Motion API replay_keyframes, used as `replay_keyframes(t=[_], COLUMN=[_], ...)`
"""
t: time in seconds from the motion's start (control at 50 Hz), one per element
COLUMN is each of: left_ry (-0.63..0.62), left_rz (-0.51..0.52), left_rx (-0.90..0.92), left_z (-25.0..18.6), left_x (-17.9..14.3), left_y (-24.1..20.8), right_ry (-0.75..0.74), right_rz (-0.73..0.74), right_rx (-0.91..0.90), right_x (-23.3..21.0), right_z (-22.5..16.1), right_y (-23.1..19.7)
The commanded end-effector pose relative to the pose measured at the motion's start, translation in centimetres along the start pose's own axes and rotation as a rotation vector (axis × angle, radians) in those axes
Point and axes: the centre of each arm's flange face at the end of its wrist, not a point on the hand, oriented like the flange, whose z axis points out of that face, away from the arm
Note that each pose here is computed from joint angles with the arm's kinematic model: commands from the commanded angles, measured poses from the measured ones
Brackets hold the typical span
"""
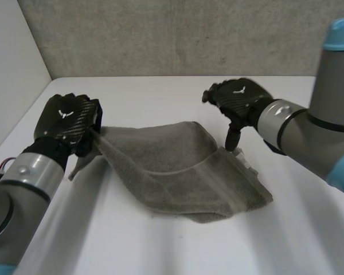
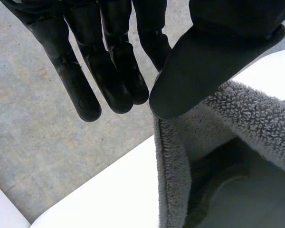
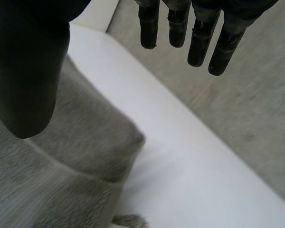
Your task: Fold the towel.
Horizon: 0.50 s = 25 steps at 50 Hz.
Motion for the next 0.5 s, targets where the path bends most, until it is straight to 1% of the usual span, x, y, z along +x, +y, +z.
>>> replay_keyframes(t=[0.02,0.04,0.12,0.24,0.5], left_ry=[-0.003,0.0,0.002,0.001,-0.022], left_rz=[0.001,0.001,0.002,0.001,0.007], left_rx=[-0.005,-0.009,-0.023,-0.039,0.057], left_z=[-2.5,-3.0,-3.8,-4.9,-7.2], left_x=[0.1,0.2,0.3,0.4,0.1], left_y=[0.3,0.4,0.9,1.5,-0.4], right_ry=[-0.099,-0.099,-0.192,-0.331,-0.451], right_rz=[0.03,0.03,0.057,0.076,0.058], right_rx=[-0.164,-0.164,-0.219,-0.214,-0.24], right_x=[-1.1,-1.1,-2.2,-5.1,-9.5], right_z=[3.1,3.1,4.2,4.8,5.3], right_y=[2.9,2.9,4.3,5.1,6.8])
